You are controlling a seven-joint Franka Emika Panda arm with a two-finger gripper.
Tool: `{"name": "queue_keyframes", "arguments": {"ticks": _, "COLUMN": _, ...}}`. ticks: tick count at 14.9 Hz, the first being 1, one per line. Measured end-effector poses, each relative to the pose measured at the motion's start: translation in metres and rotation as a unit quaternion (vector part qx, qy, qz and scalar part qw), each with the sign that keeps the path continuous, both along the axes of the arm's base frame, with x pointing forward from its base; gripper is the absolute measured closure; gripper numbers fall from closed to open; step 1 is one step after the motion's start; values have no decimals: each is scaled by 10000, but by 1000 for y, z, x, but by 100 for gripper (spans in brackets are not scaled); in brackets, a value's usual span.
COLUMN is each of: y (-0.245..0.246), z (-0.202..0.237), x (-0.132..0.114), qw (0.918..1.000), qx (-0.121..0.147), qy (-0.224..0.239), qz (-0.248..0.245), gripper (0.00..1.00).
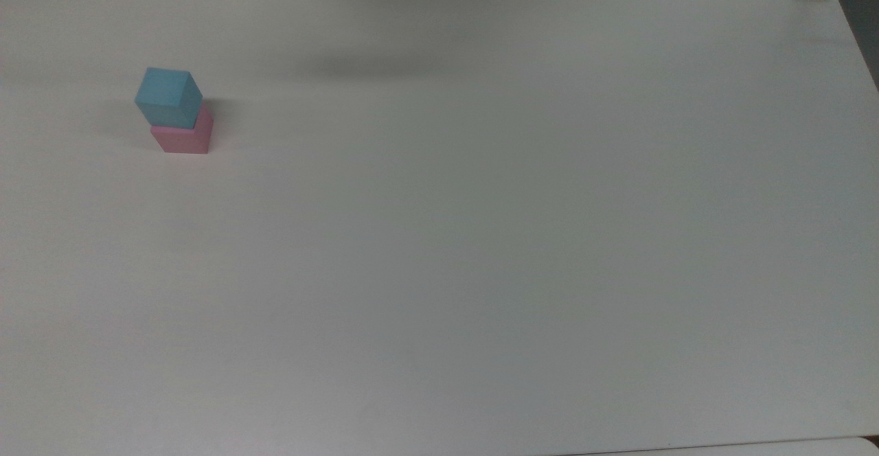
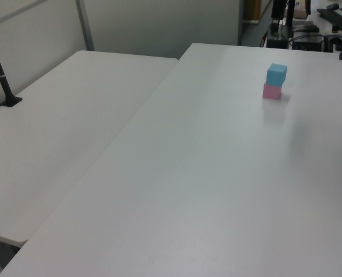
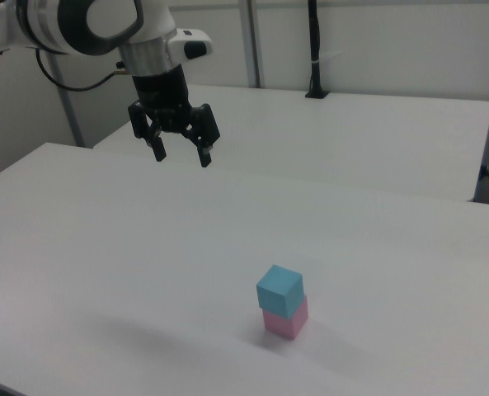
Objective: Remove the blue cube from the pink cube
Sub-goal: 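Move the gripper toward the light-blue cube stacked on the pink cube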
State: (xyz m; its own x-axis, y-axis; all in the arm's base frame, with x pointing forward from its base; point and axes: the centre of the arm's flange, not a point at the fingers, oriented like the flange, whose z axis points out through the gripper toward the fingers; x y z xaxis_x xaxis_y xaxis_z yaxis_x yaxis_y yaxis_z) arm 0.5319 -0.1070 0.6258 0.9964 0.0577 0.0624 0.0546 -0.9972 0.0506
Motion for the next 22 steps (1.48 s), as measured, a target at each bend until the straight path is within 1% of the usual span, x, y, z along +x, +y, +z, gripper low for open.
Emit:
{"name": "queue_keyframes", "arguments": {"ticks": 18, "y": -1, "z": -1, "x": 0, "qw": 10000, "qx": 4, "qy": 11, "qz": -8, "gripper": 0}}
{"name": "queue_keyframes", "arguments": {"ticks": 20, "y": -9, "z": -1, "x": -1, "qw": 10000, "qx": 8, "qy": 10, "qz": -88, "gripper": 0}}
{"name": "queue_keyframes", "arguments": {"ticks": 22, "y": -34, "z": -1, "x": -7, "qw": 9997, "qx": 9, "qy": 11, "qz": -237, "gripper": 0}}
